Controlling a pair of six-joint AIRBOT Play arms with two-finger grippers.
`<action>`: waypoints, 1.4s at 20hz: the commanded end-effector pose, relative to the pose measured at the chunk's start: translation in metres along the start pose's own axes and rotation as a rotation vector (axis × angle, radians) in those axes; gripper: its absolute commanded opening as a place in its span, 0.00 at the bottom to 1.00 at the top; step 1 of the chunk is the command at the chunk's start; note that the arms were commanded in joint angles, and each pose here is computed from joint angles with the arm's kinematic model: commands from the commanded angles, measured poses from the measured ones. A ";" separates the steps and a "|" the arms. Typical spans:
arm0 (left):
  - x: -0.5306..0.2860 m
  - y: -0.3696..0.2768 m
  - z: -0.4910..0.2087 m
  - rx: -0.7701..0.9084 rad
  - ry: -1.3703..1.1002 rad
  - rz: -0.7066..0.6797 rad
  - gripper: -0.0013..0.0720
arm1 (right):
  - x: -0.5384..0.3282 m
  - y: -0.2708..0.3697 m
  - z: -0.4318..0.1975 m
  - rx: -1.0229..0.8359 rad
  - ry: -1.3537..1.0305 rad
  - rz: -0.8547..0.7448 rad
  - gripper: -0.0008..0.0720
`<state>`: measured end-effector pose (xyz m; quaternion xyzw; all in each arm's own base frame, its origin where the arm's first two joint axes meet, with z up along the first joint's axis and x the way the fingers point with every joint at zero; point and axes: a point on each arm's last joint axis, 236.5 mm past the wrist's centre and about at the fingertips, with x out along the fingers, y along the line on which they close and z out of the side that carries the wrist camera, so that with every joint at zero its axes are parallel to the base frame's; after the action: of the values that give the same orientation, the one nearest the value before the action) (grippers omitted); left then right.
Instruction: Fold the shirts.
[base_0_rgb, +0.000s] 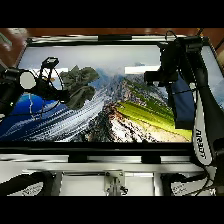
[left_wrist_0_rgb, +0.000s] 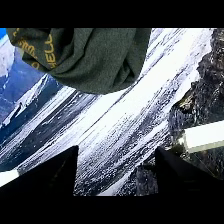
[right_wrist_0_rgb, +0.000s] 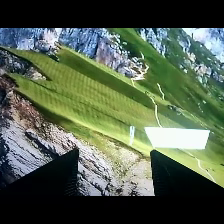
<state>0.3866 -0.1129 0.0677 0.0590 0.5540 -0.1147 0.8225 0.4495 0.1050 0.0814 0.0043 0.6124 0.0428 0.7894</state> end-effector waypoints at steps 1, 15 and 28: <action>0.000 0.000 0.000 0.000 -0.001 0.001 0.75 | 0.000 0.000 0.000 0.000 -0.001 0.000 0.78; 0.000 -0.001 0.001 -0.002 -0.004 -0.004 0.75 | 0.000 0.000 0.000 0.000 -0.001 0.000 0.78; 0.086 0.061 0.083 -0.082 -0.058 0.109 0.96 | -0.006 0.010 0.054 -0.035 -0.228 0.037 0.78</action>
<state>0.4861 -0.1086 0.0575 0.0296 0.4845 -0.0855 0.8701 0.4912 0.1144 0.0968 0.0126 0.5345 0.0587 0.8430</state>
